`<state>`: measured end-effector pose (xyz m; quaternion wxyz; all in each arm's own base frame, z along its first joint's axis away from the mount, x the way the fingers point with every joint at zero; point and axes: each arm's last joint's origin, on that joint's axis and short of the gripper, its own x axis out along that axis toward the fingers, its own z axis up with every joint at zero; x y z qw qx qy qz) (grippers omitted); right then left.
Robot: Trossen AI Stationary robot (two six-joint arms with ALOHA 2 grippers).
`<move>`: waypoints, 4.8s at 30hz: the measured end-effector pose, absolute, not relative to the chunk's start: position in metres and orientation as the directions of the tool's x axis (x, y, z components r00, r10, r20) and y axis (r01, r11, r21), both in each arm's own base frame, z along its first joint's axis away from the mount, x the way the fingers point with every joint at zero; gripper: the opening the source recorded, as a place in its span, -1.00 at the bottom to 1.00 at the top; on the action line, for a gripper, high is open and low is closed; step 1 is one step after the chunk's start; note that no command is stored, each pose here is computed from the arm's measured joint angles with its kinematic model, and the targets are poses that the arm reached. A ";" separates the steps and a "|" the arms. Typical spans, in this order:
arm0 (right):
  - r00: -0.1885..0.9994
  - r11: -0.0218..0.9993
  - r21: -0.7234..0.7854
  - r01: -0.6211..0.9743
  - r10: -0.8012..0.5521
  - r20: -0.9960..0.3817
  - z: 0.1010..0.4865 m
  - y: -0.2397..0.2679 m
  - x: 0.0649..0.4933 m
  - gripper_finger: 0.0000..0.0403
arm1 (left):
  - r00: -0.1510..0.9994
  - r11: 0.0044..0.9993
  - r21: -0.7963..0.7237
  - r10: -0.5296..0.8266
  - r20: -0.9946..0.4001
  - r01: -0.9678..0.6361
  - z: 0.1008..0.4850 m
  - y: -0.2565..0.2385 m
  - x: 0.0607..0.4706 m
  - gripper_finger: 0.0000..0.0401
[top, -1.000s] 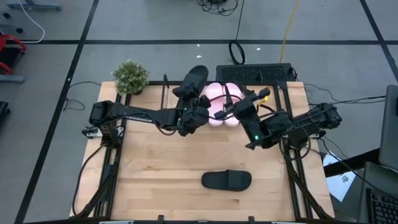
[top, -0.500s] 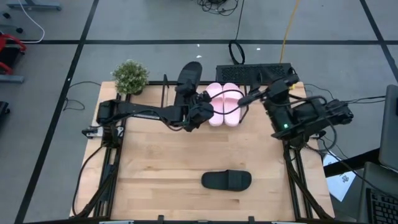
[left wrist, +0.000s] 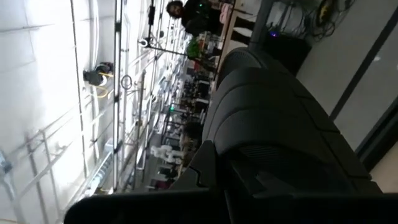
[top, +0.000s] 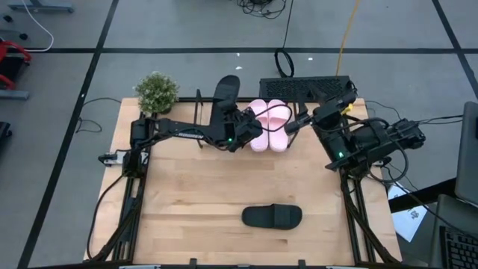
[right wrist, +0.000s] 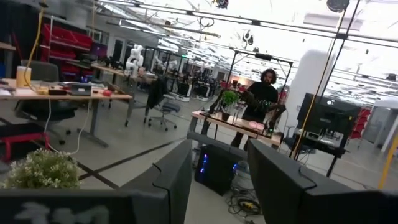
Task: Pick and place slides into the shelf
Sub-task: Put the top black slide on the shelf
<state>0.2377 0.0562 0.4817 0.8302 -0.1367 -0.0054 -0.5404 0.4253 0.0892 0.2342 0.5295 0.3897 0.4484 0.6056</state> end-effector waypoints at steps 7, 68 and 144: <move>0.414 0.377 -0.219 0.900 -0.896 0.159 0.482 0.055 0.237 -0.28 | -0.119 0.004 0.963 0.992 -0.037 -0.269 0.225 0.098 0.421 -1.00; 0.439 0.396 -0.220 0.891 -0.876 0.200 0.481 0.056 0.241 -0.28 | -0.224 0.346 0.829 0.851 -0.474 -0.439 0.171 0.129 0.372 -1.00; 0.426 0.375 -0.252 0.892 -0.885 0.189 0.477 0.048 0.250 -0.28 | -0.273 0.366 0.835 0.824 -0.496 -0.411 0.182 0.112 0.369 -1.00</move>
